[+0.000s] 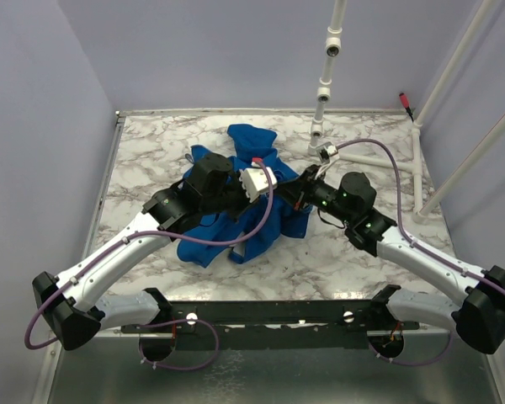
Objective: Zip up the jacket
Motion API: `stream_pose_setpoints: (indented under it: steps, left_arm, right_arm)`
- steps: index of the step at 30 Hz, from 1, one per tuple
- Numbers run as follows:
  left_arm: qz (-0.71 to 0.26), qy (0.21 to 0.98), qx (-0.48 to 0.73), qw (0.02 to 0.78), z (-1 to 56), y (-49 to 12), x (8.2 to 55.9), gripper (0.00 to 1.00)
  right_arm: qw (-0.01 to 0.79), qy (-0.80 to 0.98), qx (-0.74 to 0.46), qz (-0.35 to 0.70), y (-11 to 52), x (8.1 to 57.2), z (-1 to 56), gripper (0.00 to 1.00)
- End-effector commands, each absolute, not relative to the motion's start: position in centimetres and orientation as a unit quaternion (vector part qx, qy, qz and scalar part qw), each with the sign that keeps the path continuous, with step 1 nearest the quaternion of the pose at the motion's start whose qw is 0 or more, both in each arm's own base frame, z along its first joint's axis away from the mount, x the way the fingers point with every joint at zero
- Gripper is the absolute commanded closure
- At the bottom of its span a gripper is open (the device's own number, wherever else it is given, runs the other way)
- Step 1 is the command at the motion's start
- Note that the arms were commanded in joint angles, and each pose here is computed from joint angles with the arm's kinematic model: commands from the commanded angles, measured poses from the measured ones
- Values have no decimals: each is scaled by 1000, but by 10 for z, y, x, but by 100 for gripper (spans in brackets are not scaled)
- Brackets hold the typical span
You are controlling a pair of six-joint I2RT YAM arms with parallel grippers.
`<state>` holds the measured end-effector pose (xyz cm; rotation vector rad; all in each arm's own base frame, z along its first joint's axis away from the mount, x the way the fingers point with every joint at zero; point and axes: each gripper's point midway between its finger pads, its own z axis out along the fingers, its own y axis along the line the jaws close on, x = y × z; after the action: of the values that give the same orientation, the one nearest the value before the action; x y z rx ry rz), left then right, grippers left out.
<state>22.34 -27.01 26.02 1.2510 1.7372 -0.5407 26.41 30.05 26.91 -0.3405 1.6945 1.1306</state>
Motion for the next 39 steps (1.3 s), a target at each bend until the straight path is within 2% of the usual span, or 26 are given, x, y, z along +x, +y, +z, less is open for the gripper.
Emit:
stream_pose_setpoints:
  steps: [1,7,8,10,12,15,20,24,28,39]
  left_arm:
    - [-204,692,503,476,276,-265,224,100]
    - [-162,718,493,464,247,-246,228,93]
    - [-159,719,497,459,241,-244,227,85]
    - [-159,722,504,447,230,-241,222,54]
    - [-172,717,518,433,223,-241,213,39]
    - [-199,703,528,432,231,-246,203,26]
    - [-267,660,537,454,270,-262,184,11]
    - [-318,640,520,468,301,-278,179,8]
    - [-342,645,491,475,311,-291,187,12]
    - [-376,668,426,481,324,-308,207,30]
  right_arm:
    - [547,690,-121,459,286,263,281,99]
    - [547,682,-191,447,282,245,276,99]
    - [550,675,-205,447,282,242,277,99]
    - [551,665,-237,445,281,234,278,99]
    - [549,662,-263,437,280,229,277,99]
    - [540,659,-298,430,279,221,274,99]
    - [521,665,-338,415,279,215,268,99]
    - [519,666,-346,409,280,217,270,99]
    - [521,658,-353,414,284,218,279,99]
    - [521,649,-361,422,288,216,282,99]
